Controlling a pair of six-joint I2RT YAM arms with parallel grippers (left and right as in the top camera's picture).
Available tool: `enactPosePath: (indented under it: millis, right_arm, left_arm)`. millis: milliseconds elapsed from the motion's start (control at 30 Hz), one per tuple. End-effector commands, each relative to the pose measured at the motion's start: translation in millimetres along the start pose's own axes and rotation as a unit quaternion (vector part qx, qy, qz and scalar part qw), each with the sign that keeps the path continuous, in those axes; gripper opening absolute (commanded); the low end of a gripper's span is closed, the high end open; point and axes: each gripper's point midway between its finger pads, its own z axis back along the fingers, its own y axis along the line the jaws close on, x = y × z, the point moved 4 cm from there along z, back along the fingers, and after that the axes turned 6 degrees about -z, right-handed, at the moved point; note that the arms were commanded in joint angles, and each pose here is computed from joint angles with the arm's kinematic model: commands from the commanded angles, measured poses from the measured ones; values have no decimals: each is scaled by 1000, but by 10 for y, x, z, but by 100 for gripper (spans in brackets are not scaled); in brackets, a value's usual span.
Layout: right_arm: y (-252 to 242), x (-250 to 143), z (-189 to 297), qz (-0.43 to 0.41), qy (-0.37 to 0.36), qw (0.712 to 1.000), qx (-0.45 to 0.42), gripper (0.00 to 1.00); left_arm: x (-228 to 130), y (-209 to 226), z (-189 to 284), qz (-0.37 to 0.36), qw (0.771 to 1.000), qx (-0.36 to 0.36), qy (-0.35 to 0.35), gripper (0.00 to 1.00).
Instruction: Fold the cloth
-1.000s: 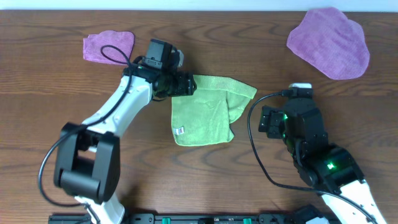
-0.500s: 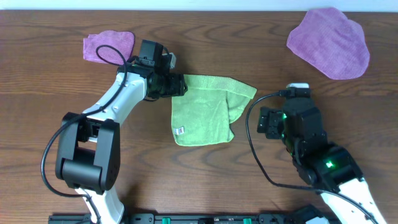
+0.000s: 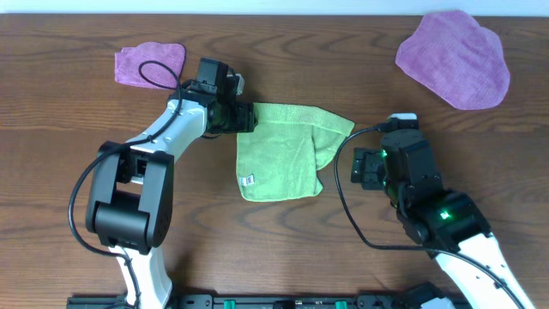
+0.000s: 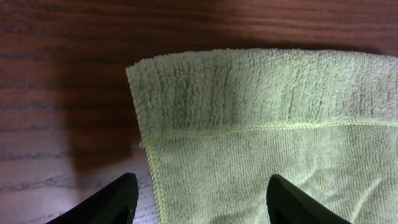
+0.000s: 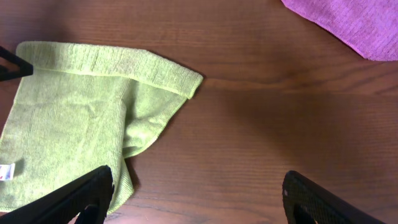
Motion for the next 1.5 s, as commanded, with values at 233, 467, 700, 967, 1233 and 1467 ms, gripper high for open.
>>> enactPosePath:
  millis: [233, 467, 700, 967, 1233, 1467]
  right_arm:
    - [4, 88, 44, -1, -11, 1000, 3, 86]
    - [5, 88, 44, -1, -11, 1000, 3, 85]
    - [5, 88, 44, -1, -11, 1000, 3, 85]
    - [6, 88, 44, -1, -11, 1000, 4, 85]
    - [5, 87, 44, 2, -10, 1000, 3, 85]
    - [5, 88, 43, 3, -11, 1000, 3, 85]
  left_arm:
    - [106, 51, -42, -20, 999, 14, -21, 68]
    - [113, 62, -99, -17, 1000, -5, -22, 66]
    - [152, 73, -96, -21, 999, -2, -31, 66]
    - [211, 59, -91, -26, 999, -5, -46, 67]
    - [135, 41, -212, -22, 999, -30, -28, 64]
    - [147, 32, -215, -23, 999, -34, -30, 65]
